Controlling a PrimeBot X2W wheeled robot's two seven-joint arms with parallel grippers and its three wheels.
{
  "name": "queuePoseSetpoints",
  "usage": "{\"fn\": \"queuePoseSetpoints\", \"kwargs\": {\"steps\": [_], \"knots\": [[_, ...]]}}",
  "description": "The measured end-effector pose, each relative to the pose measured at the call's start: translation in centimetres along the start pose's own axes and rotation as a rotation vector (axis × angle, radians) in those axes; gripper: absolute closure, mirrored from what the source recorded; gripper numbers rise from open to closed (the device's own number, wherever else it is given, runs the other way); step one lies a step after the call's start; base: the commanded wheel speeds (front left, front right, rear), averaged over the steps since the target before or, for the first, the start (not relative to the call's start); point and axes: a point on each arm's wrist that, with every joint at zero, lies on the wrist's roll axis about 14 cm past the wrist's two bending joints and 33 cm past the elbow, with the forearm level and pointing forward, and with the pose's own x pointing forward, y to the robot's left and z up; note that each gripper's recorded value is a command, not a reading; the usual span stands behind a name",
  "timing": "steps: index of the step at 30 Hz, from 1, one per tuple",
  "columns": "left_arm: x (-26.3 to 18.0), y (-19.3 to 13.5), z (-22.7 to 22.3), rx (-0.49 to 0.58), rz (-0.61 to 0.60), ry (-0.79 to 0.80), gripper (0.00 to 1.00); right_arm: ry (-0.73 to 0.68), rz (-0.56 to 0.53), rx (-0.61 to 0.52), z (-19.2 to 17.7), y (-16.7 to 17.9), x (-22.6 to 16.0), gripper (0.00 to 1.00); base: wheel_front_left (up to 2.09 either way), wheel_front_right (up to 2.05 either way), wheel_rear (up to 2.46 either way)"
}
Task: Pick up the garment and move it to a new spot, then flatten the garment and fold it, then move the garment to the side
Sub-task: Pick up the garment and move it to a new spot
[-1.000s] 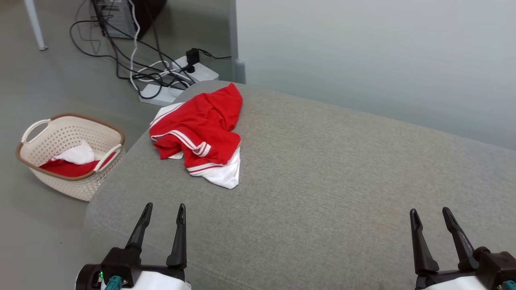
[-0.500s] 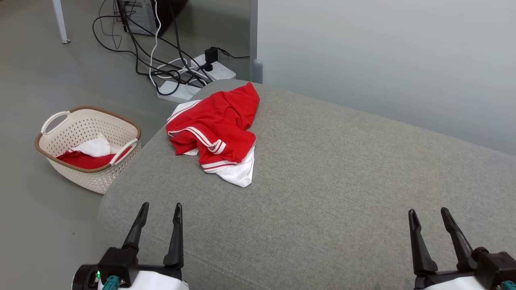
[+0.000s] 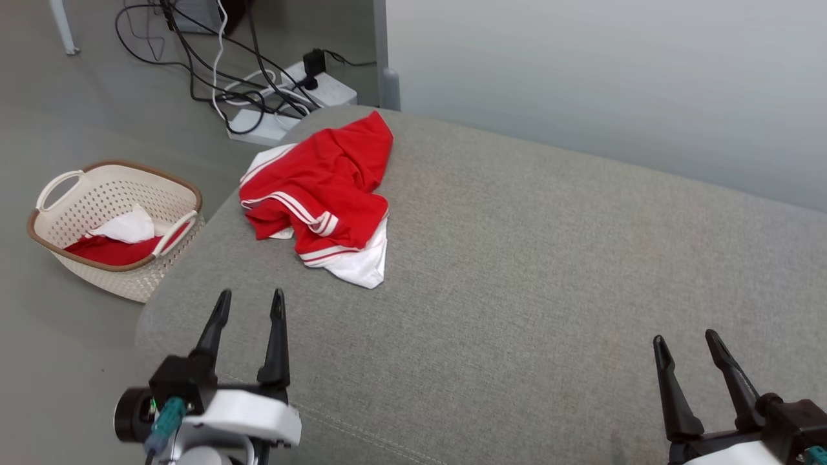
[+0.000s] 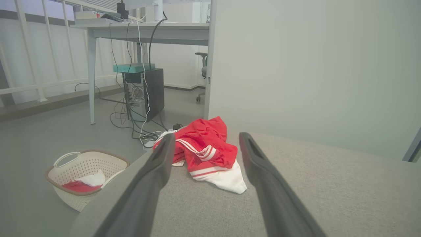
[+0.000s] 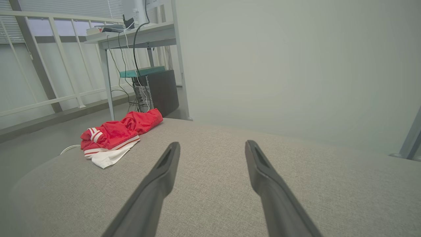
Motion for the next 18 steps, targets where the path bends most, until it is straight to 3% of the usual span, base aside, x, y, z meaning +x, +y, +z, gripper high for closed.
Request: {"fn": "queuePoseSetpoints", "kwargs": {"steps": [11, 18], "knots": [[8.6, -2.2, -1.9, -0.027, 0.008, 0.067, 0.00, 0.027, -0.022, -0.018, -1.8, -3.6, 2.5, 0.00, 0.00, 0.00, 0.00], [12.6, -3.8, -6.6, -0.032, 0.034, 0.198, 0.00, 0.038, -0.089, -0.017, -2.8, -6.7, 2.9, 0.00, 0.00, 0.00, 0.00]]}}
